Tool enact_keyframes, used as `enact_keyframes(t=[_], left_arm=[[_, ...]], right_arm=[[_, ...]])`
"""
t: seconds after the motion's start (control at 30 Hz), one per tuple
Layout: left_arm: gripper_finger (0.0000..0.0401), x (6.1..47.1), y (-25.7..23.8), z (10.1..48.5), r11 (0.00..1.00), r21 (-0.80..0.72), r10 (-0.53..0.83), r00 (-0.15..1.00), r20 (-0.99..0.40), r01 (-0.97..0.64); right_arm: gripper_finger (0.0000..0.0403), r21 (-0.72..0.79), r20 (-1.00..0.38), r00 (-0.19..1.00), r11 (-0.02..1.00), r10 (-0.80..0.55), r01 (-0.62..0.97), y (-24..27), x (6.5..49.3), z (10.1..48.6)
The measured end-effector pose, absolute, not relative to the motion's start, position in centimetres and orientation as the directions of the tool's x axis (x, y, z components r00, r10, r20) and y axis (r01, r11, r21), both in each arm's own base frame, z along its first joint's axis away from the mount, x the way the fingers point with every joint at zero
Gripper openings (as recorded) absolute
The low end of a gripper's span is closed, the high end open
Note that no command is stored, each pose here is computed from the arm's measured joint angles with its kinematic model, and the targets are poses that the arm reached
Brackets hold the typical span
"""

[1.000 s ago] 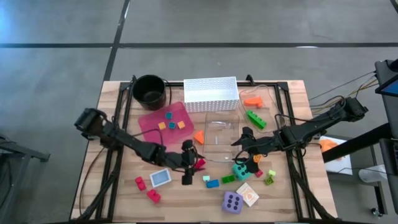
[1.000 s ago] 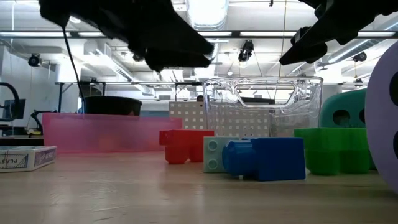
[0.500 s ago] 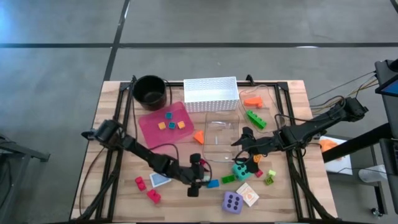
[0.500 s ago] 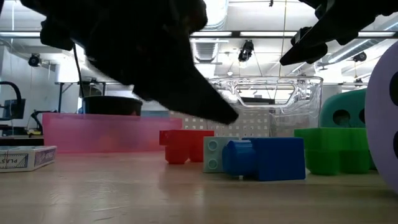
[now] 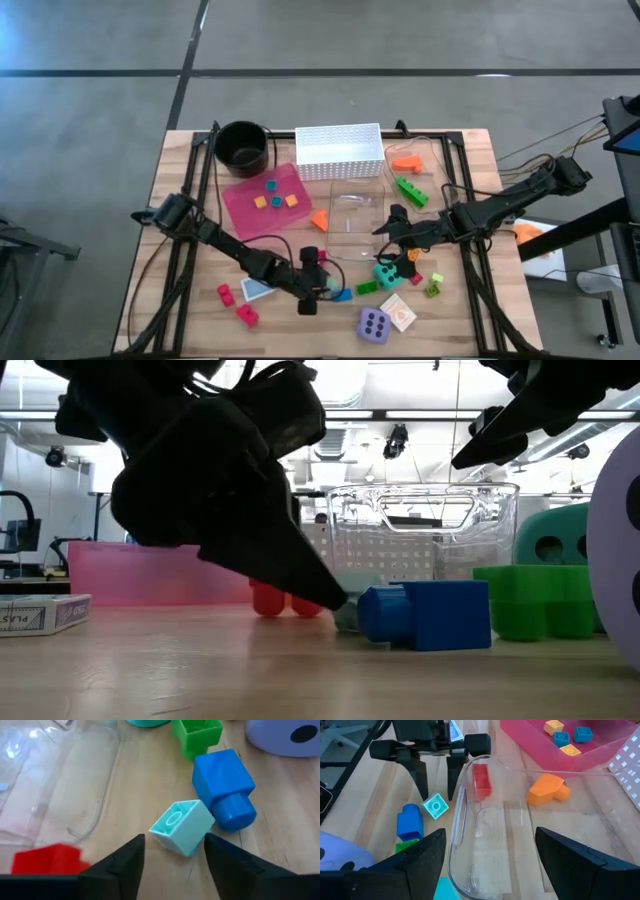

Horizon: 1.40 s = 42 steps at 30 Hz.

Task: Pick & Place Toys
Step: Put the light blue game piece into the red bin

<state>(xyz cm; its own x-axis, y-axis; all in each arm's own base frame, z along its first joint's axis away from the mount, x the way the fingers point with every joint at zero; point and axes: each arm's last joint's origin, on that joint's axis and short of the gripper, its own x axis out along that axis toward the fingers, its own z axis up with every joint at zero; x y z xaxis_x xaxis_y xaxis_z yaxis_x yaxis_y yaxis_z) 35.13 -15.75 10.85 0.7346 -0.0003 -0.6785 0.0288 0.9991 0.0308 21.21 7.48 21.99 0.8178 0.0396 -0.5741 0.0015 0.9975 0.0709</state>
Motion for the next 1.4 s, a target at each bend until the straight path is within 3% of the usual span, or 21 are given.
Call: enact_keyframes(t=[0.27,0.6,0.73,0.9,1.1,1.4], left_arm=[[0.0114,35.3,-15.9,11.1,0.999,0.005,-0.028,0.749,-0.662,0.041],[0.0105,35.5,-16.1,11.3,0.998,-0.017,-0.061,0.762,-0.644,0.066],[0.0124,36.2,-16.2,12.1,0.994,0.023,-0.072,0.776,-0.626,0.111],[0.0178,37.1,-16.3,13.2,0.975,0.118,-0.08,0.793,-0.604,0.188],[0.0236,37.9,-15.6,13.6,0.917,0.142,-0.201,0.739,-0.643,0.372],[0.0251,38.5,-13.7,13.0,0.889,0.156,-0.225,0.708,-0.67,0.43]], right_arm=[[0.0306,0.071,-0.575,0.817,0.998,0.039,0.002,7.5,21.2,22.0],[0.0306,0.07,-0.575,0.817,0.998,0.039,0.002,7.5,21.2,22.0],[0.0306,0.071,-0.575,0.817,0.998,0.04,0.001,7.5,21.2,22.0],[0.0306,0.071,-0.575,0.817,0.997,0.04,0.001,7.5,21.2,22.0],[0.0306,0.071,-0.575,0.817,0.997,0.04,0.001,7.5,21.2,22.0],[0.0306,0.072,-0.574,0.818,0.997,0.04,0.001,7.5,21.2,22.0]])
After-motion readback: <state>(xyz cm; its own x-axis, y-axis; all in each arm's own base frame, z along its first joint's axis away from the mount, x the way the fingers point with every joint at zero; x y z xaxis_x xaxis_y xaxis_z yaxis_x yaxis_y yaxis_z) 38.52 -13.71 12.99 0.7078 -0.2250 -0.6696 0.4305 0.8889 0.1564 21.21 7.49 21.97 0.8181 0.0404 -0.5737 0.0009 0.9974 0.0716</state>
